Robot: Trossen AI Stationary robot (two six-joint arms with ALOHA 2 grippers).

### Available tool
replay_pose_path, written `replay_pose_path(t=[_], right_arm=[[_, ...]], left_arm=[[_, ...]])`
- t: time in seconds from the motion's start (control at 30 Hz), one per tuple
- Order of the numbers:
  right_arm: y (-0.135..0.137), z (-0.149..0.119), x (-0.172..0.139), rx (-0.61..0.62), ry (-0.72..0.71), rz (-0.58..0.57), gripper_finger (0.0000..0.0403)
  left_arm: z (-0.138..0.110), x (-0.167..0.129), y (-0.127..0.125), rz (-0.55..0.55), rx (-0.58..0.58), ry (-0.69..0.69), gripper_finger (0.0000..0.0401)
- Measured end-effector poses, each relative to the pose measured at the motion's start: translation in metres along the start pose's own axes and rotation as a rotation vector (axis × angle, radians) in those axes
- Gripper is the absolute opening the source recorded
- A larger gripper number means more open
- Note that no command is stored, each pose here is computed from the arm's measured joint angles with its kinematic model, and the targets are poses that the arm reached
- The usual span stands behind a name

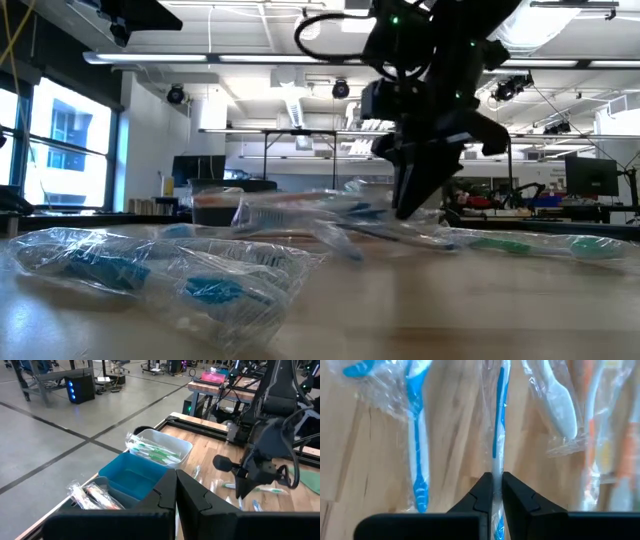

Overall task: Pick & Place Toothbrushes
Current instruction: Put the blue toothbrush into the blue bin

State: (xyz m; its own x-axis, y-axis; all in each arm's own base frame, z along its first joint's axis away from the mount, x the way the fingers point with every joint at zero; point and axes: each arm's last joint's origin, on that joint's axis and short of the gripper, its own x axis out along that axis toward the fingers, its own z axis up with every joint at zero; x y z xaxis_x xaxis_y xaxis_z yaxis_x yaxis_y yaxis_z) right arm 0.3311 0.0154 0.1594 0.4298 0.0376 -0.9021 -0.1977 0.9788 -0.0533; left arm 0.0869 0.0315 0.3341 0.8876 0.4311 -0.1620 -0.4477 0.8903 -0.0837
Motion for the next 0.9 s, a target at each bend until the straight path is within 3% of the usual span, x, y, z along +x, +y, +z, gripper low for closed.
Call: replay_pose_path(t=[0.67, 0.9], right_arm=[[-0.006, 0.013, -0.056, 0.021, -0.184, -0.198, 0.0023], [-0.007, 0.019, -0.082, 0.036, -0.312, -0.255, 0.0022]], left_arm=[[0.0, 0.0, 0.0, 0.0, -0.001, 0.0, 0.0], [0.0, 0.0, 0.0, 0.0, -0.001, 0.0, 0.0]])
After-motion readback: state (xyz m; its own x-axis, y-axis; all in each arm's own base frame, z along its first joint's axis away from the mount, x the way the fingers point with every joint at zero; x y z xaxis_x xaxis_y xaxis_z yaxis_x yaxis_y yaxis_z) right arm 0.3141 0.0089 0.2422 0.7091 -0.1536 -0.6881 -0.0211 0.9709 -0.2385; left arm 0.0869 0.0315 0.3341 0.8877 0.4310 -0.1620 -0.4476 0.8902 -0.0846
